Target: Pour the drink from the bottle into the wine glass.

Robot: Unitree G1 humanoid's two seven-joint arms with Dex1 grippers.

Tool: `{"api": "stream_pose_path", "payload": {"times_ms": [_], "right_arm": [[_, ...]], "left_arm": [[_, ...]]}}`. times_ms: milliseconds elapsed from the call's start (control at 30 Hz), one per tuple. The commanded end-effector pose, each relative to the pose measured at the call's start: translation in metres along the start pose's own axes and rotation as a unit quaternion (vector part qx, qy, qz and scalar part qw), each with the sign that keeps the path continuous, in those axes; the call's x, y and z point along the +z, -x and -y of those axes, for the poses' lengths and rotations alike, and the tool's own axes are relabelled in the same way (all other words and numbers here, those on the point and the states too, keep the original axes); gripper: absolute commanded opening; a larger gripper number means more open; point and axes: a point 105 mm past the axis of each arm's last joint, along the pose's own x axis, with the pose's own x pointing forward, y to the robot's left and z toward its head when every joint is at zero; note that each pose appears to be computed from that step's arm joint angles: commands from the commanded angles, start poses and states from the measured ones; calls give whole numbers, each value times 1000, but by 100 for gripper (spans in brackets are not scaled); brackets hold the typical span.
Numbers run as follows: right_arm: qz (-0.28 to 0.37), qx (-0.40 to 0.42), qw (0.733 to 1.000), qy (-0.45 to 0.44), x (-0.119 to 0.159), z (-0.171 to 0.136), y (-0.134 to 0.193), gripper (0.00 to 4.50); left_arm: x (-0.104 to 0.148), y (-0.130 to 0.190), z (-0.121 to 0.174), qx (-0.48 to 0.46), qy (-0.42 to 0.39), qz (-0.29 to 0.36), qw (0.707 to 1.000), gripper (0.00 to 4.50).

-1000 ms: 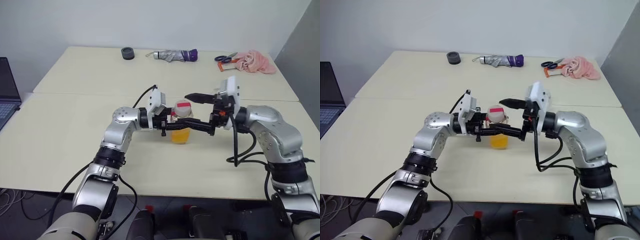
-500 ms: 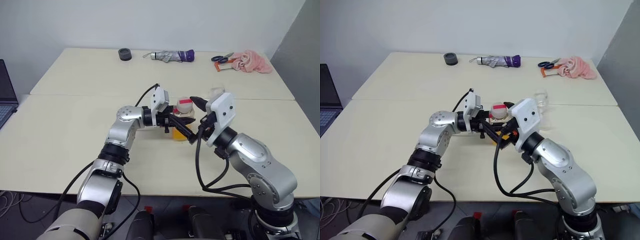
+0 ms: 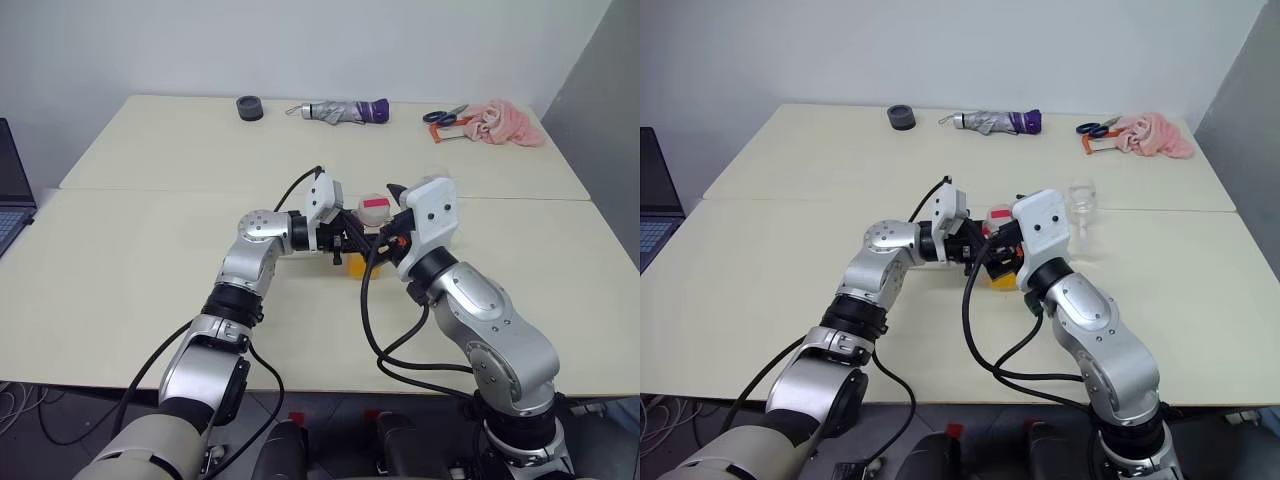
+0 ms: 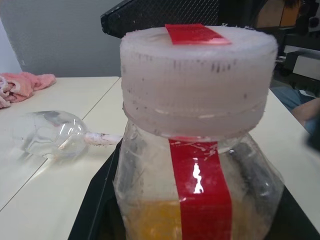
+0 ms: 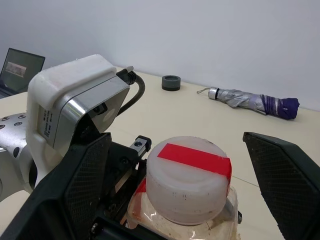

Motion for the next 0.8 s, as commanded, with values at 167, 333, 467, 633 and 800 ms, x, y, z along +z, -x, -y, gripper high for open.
{"api": "stream_pose_path", "payload": {"times_ms": [167, 333, 467, 633, 800], "right_arm": [[11, 10, 1000, -10, 2, 0, 2, 256], [31, 43, 999, -5, 4, -8, 2, 192], [50, 106, 993, 3, 7, -19, 2, 192], [61, 307, 949, 44, 8, -38, 8, 192], [-25, 480, 875, 54, 3, -15, 2, 192]], "left_arm": [[14, 1, -3, 3, -27, 15, 1000, 180], [14, 4, -2, -3, -23, 13, 1000, 180], [12, 8, 2, -16, -17, 6, 1000, 180], [14, 14, 9, -54, -14, -6, 998, 180], [21, 21, 16, -93, -28, -22, 995, 180]]}}
